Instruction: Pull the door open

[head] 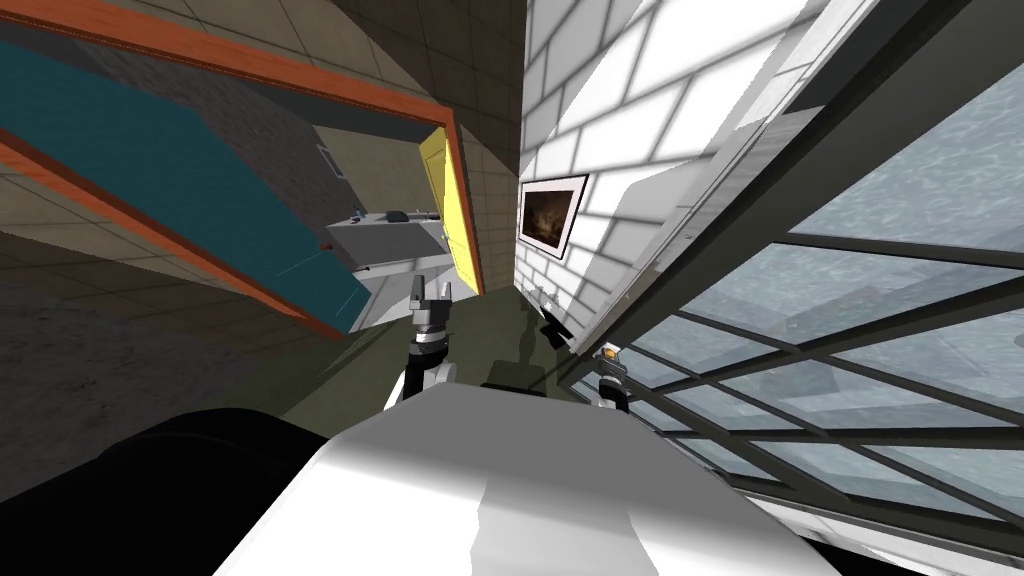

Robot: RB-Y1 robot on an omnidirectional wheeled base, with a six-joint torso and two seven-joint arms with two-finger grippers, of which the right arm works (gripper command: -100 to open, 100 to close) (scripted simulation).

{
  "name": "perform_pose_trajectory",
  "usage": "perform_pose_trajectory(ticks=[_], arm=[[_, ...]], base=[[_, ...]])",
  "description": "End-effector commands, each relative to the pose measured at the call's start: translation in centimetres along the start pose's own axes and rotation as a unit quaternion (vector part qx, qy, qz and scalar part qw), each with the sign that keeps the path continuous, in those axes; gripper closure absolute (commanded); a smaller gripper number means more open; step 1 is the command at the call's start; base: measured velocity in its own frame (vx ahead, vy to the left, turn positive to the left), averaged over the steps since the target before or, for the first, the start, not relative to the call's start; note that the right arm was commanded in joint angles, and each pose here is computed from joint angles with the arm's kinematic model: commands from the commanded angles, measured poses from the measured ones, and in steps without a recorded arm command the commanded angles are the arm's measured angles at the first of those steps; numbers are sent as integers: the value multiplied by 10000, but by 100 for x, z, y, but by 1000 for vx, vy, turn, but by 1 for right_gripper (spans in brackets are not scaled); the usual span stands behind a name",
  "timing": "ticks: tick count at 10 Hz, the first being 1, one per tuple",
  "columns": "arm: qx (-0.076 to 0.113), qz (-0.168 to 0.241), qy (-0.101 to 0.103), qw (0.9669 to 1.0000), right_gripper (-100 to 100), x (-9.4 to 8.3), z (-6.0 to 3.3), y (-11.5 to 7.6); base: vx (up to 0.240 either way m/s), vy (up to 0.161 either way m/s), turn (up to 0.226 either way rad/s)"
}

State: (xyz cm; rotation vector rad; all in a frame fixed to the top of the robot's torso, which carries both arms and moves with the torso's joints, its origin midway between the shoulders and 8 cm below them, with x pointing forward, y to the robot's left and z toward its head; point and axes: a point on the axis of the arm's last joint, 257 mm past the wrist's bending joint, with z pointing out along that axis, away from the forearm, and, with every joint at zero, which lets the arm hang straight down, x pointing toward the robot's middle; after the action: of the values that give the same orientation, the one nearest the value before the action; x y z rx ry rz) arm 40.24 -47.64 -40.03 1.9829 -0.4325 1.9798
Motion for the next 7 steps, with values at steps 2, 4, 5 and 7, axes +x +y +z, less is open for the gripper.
perform_pose_trajectory(ticks=[2,4,5,7], arm=[[196,4,11,9998,100,6,-11,-107],[373,7,13,9993,100,7,-21,-203],[461,8,12,9989,100,7,-27,-251],[616,11,10,9981,100,6,-41,-335]], base=[[-195,-13,53],[-207,-11,54],[-195,5,54],[-224,10,40]])
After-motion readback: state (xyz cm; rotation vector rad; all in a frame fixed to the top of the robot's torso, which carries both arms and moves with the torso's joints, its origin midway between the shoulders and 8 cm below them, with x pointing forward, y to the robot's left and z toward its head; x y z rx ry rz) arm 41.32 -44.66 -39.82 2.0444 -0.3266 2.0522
